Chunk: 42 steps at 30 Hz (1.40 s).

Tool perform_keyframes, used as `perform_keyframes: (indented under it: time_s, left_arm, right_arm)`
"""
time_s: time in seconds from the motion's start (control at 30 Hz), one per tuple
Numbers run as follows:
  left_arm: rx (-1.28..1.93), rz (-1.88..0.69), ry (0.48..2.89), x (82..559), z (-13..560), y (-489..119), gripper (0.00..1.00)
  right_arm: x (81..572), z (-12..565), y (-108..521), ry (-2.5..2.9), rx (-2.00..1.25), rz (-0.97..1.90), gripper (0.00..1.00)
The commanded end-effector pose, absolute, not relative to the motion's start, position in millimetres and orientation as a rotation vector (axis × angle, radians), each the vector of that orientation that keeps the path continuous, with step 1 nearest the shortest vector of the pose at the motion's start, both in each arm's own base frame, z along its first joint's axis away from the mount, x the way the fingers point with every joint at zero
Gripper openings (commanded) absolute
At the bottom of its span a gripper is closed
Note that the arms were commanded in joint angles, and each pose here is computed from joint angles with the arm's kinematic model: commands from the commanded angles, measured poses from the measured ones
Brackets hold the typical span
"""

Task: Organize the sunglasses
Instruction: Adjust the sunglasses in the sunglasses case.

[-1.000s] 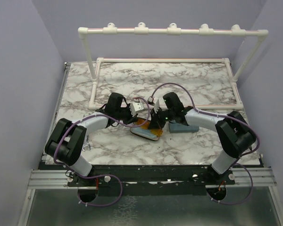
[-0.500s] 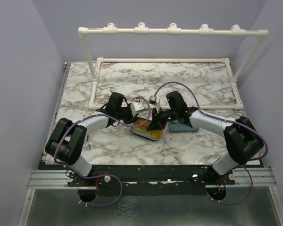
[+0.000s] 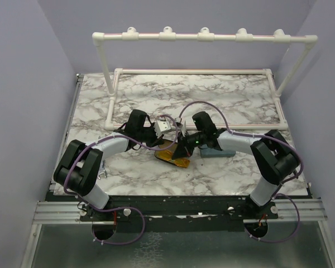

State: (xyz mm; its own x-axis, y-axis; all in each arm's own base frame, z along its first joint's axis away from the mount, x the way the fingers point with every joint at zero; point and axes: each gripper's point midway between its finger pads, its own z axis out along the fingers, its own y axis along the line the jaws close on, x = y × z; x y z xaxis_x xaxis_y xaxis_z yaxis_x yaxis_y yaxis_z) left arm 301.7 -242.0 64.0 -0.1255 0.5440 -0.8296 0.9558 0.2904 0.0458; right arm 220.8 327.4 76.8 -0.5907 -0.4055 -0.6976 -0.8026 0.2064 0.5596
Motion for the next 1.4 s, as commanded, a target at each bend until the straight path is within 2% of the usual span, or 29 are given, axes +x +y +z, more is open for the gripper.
perform_keyframes:
  time_s: [0.0, 0.37, 0.83, 1.13, 1.27, 1.37]
  left_arm:
    - [1.385, -0.660, 1.787, 299, 60, -242, 0.00]
    - [1.388, -0.660, 1.785, 298, 60, -241, 0.00]
    - [1.389, -0.659, 1.784, 298, 60, -242, 0.00]
    - [1.393, -0.651, 1.781, 298, 60, -241, 0.00]
    - [1.400, -0.651, 1.773, 296, 60, -241, 0.00]
    - [1.409, -0.649, 1.764, 294, 60, -240, 0.00]
  right_arm:
    - [227, 75, 335, 2.048, -1.141, 1.374, 0.01]
    - [243, 73, 340, 2.022, -1.208, 1.322, 0.01]
    - [233, 59, 337, 2.061, -1.158, 1.372, 0.01]
    - [238, 42, 331, 2.127, -1.145, 1.299, 0.01]
    - [245, 40, 329, 2.147, -1.159, 1.244, 0.15]
    - [248, 42, 330, 2.141, -1.161, 1.227, 0.20]
